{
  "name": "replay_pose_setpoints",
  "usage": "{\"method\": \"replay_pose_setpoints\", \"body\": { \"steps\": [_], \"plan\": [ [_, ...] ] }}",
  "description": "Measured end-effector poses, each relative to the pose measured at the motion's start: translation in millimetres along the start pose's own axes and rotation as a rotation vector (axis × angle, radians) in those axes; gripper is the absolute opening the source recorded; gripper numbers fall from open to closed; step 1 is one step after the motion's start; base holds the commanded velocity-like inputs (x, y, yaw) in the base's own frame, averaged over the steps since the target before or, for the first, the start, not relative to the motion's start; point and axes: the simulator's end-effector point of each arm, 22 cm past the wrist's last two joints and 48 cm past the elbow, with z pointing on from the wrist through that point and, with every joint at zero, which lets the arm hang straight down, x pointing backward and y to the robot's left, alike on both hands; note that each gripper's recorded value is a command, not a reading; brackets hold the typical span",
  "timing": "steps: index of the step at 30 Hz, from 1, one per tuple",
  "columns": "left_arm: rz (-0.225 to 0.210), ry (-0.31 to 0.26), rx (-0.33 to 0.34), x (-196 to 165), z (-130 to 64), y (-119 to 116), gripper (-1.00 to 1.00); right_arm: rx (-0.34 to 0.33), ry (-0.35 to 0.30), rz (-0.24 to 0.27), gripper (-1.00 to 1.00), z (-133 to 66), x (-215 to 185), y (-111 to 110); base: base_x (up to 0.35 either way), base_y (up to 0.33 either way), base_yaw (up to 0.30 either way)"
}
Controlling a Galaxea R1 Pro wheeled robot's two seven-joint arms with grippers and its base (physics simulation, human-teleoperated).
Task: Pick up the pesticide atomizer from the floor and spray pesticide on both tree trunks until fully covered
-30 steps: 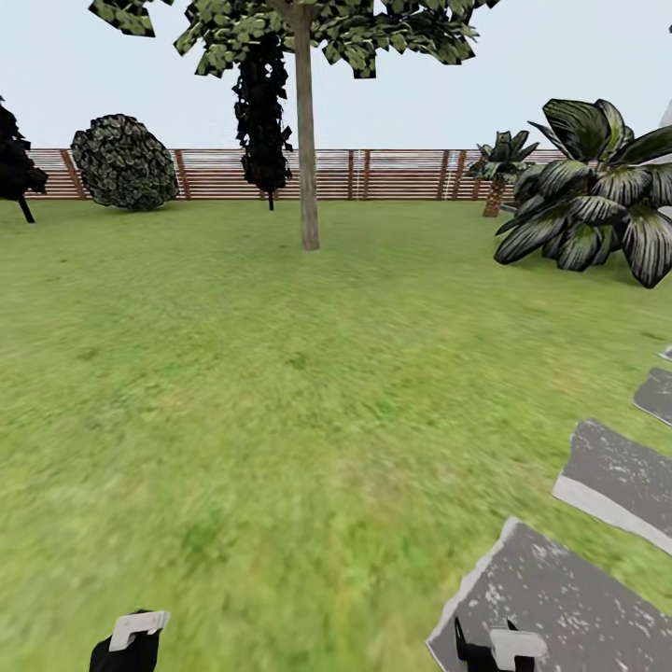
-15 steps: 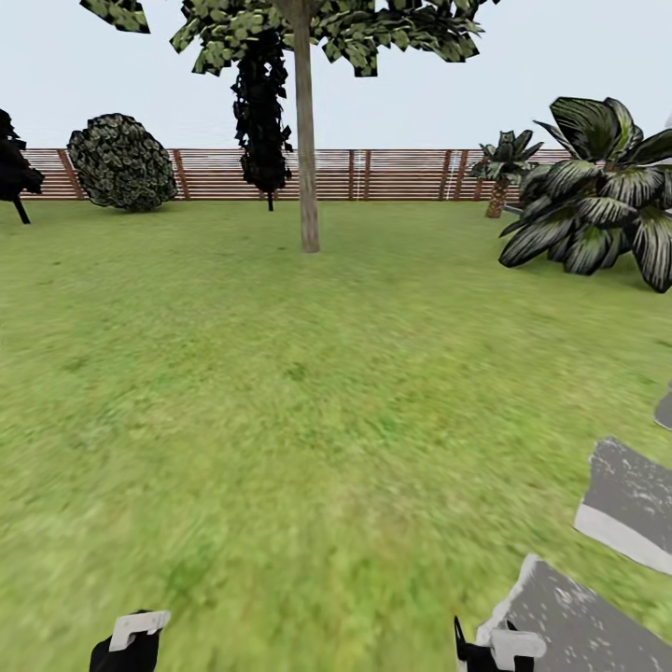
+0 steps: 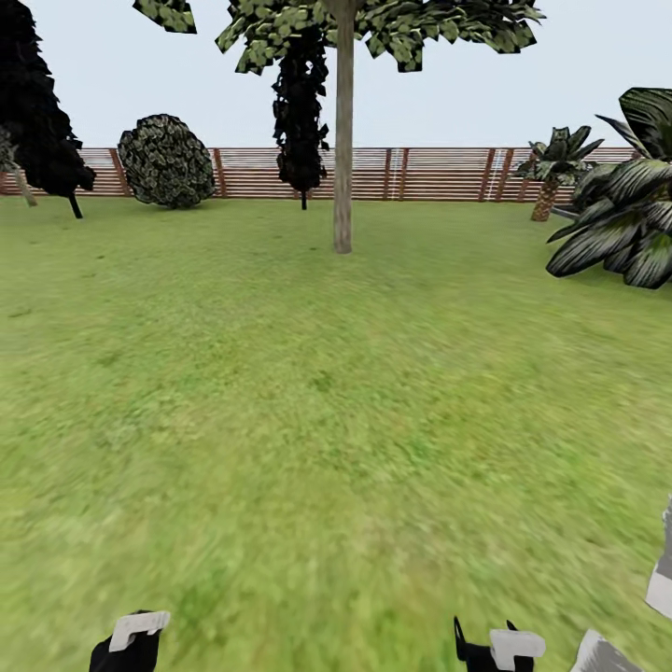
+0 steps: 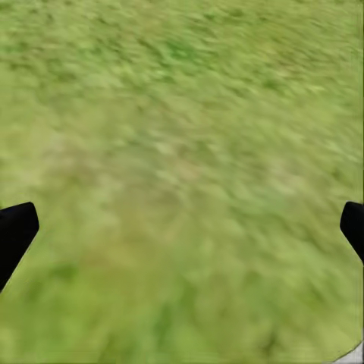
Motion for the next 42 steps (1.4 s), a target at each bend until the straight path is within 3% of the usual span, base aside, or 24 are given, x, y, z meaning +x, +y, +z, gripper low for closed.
{"method": "replay_pose_setpoints", "body": {
  "steps": [42],
  "plan": [
    [0.001, 0.0, -0.002, -0.2, 0.1, 1.1, -1.0, -0.001, 0.001, 0.0, 1.0, -0.1, 0.3, 0.8, 0.34, 0.0, 0.004]
  ]
}}
